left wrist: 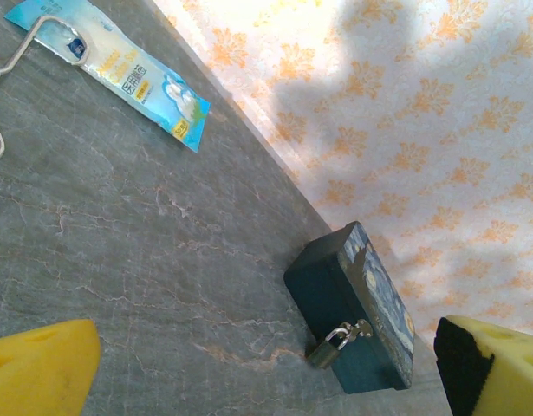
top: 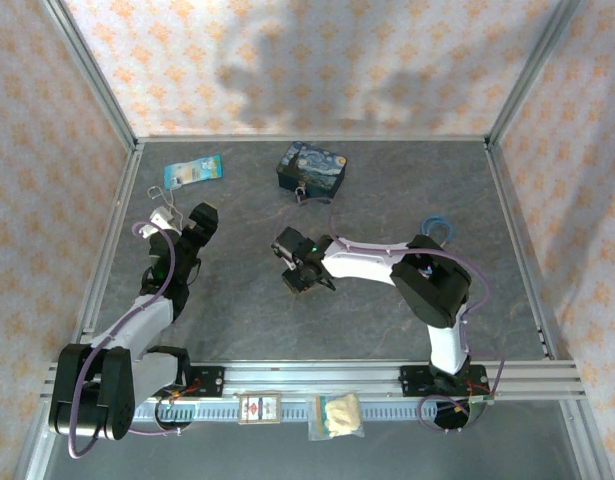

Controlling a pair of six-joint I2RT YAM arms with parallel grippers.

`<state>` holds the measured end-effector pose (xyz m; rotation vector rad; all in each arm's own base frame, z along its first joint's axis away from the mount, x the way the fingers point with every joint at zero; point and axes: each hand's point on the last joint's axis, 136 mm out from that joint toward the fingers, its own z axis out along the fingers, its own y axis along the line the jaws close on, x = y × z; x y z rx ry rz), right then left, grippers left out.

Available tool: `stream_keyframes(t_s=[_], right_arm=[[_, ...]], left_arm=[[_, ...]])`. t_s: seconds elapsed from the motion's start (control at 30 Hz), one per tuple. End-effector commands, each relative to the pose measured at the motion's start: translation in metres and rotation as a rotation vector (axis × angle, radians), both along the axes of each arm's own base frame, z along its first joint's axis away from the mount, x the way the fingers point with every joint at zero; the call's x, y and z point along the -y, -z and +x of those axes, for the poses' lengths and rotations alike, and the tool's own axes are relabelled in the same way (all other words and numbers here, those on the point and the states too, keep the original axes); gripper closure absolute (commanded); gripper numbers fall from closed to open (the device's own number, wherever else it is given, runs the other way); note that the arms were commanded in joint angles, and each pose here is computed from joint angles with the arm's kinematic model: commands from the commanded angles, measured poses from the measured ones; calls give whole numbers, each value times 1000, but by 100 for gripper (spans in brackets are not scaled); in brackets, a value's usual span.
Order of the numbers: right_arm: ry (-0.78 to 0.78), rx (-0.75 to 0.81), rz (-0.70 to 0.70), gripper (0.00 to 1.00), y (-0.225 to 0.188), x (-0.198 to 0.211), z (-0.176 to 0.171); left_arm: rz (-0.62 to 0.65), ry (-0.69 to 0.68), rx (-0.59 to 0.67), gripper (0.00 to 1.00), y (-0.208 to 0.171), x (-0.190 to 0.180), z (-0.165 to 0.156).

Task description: Unlock a padlock with a key

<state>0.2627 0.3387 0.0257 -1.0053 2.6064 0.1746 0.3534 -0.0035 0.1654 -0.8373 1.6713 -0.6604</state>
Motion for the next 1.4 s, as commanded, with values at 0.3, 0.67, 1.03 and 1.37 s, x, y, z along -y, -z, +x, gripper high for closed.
stream_keyframes(t_s=[0.3,0.67,1.03,1.37], right_arm=[[63,-49,6,87,12,17,2],[30,-116,335,100,-32,11,3],[-98,-151,685,100,-93,22,3],[-167,-81,818,100,-127,34,14]], left_arm=[[-21,10,41,1,-10,4,0],[-11,133,73,1,-20,44,3],[-189,495,191,16,-39,140,-4],[-316,746,257,43,-47,203,-25]])
